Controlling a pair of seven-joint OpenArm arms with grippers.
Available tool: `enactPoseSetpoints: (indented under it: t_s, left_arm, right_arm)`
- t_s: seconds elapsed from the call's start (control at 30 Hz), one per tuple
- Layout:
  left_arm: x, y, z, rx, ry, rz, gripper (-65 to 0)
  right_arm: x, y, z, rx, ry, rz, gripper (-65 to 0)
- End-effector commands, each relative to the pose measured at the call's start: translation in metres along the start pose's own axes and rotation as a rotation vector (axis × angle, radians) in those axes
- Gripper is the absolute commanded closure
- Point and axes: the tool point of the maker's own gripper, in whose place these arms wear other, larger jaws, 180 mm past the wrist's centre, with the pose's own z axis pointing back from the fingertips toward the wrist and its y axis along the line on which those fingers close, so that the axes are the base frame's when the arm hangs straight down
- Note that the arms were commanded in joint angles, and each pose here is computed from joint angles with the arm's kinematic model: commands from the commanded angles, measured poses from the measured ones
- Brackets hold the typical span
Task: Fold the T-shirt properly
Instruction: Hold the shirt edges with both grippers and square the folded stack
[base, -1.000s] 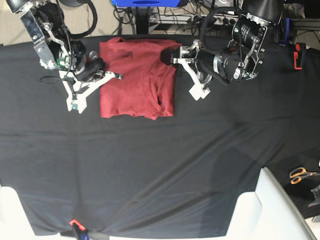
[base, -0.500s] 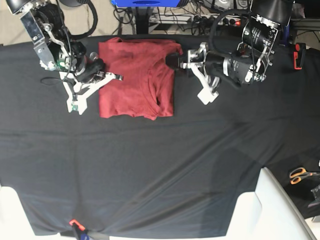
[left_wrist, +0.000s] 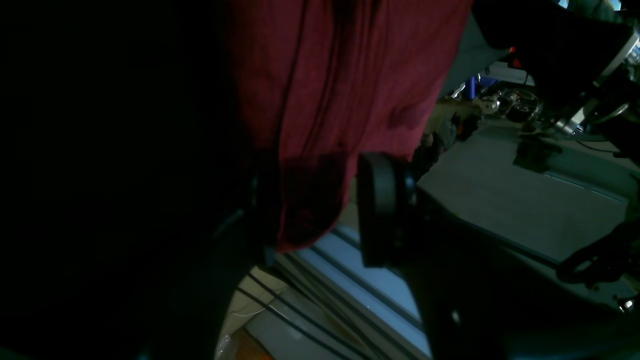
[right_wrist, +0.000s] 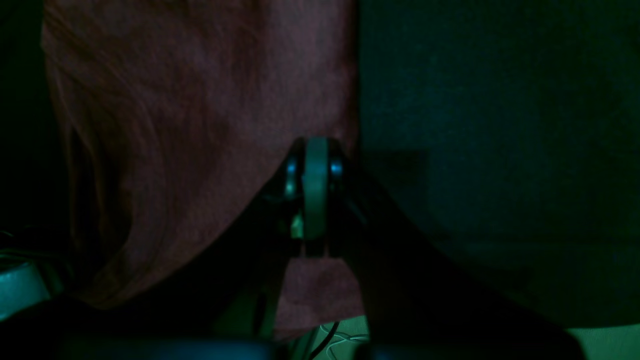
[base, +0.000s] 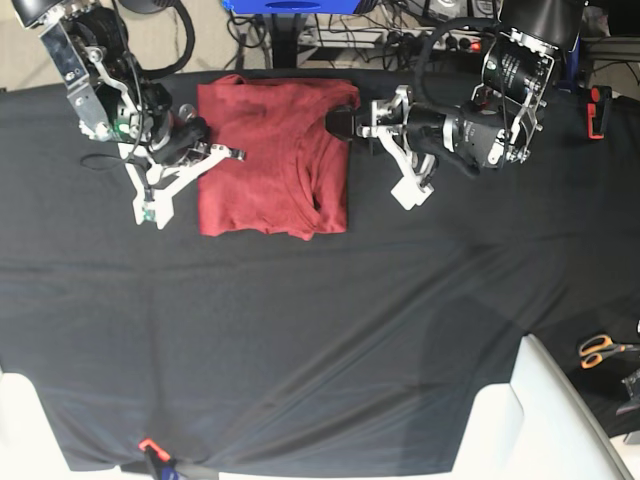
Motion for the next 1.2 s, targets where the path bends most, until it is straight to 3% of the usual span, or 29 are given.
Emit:
enactPoseSetpoints:
  t_s: [0.0,0.2,0.7,0.9,1.17]
  left_arm:
    - [0.006,-0.005,0.004,-0.015,-0.011,-0.013,-24.4]
    - [0.003,0.002,0.002,0.023,-0.001,-0.031,-16.0]
    - [-0.005,0.010,0.001,0.055,0.014,-0.029,-13.3]
    - [-0.006,0.012,0.002,0.060,0.015,-0.029,-0.3]
    - [-0.006,0.012,0.002,0.061,0.015,-0.031,0.0]
  right_arm:
    - [0.012,0.002,0.003,0.007,-0.038,0.009,-0.3]
    - [0.012,0.002,0.003,0.007,-0.038,0.009,-0.3]
    - [0.010,-0.004,-0.001,-0.009,-0.027,0.006,-0.3]
    - [0.001,-0.013,-0.008,-0.036,0.001,-0.001,-0.3]
    - [0.008,-0.011,-0.008,-0.030,-0.013,0.001,-0.3]
